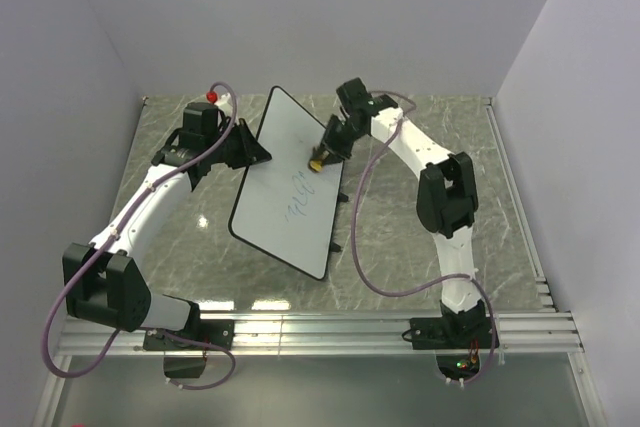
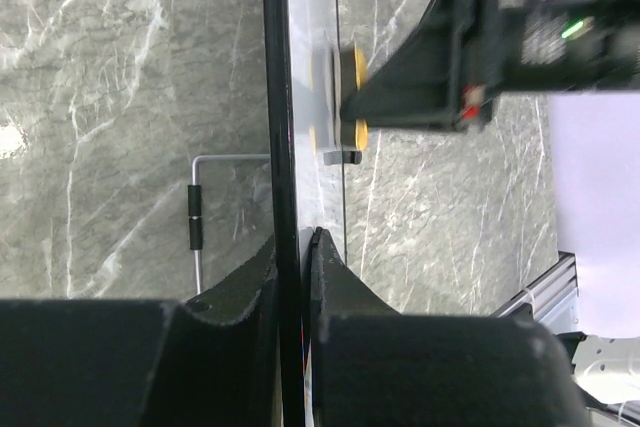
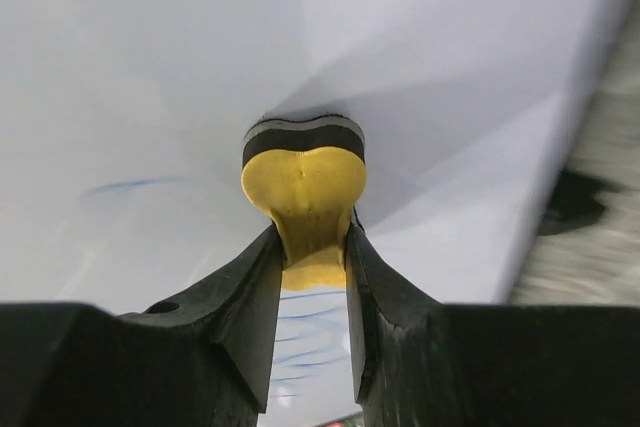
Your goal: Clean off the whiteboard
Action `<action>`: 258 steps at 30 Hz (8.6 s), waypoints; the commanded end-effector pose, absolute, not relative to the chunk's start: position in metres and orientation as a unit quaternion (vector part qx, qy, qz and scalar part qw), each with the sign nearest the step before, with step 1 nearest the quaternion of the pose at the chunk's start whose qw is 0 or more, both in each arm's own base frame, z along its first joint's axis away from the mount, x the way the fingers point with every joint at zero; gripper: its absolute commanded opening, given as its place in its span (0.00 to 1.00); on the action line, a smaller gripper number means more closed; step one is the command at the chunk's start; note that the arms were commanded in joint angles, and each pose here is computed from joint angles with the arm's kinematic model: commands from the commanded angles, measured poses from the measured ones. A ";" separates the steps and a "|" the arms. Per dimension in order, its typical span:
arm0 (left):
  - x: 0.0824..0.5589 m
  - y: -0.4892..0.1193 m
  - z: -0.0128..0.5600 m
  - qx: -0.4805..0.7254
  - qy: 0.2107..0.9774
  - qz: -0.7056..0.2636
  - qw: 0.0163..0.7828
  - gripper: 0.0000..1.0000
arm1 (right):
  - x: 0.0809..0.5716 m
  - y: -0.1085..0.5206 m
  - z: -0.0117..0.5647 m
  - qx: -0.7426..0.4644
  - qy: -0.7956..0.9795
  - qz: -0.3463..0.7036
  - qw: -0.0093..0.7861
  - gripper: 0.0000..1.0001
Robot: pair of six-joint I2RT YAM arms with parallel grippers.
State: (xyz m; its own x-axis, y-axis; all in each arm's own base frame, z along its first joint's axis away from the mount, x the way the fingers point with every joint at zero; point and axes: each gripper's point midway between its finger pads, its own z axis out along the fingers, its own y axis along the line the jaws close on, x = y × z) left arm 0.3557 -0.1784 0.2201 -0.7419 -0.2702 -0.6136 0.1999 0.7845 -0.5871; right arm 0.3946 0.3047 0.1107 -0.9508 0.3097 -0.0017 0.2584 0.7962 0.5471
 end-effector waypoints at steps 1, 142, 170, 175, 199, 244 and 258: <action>0.344 -0.188 0.205 0.059 0.885 -0.295 0.357 0.00 | 0.415 0.377 0.174 0.113 0.912 0.385 0.086 0.00; 0.305 -0.210 0.225 0.090 0.888 -0.307 0.331 0.00 | 0.202 0.347 0.065 0.164 0.945 0.281 0.031 0.00; 0.293 -0.200 0.222 0.088 0.893 -0.293 0.331 0.00 | 0.316 0.417 0.199 0.163 0.901 0.382 0.125 0.00; 0.293 -0.200 0.222 0.088 0.893 -0.293 0.329 0.00 | 0.308 0.387 0.157 0.179 0.914 0.346 0.112 0.00; 0.282 -0.197 0.206 0.104 0.907 -0.281 0.296 0.00 | 0.418 0.377 0.161 0.197 0.892 0.395 0.093 0.00; 0.309 -0.198 0.204 0.077 0.917 -0.242 0.307 0.10 | 0.325 0.098 0.036 0.332 0.933 0.062 0.127 0.66; 0.326 -0.179 0.236 0.054 0.914 -0.191 0.353 0.42 | 0.349 0.100 0.109 0.308 0.926 0.109 0.188 0.78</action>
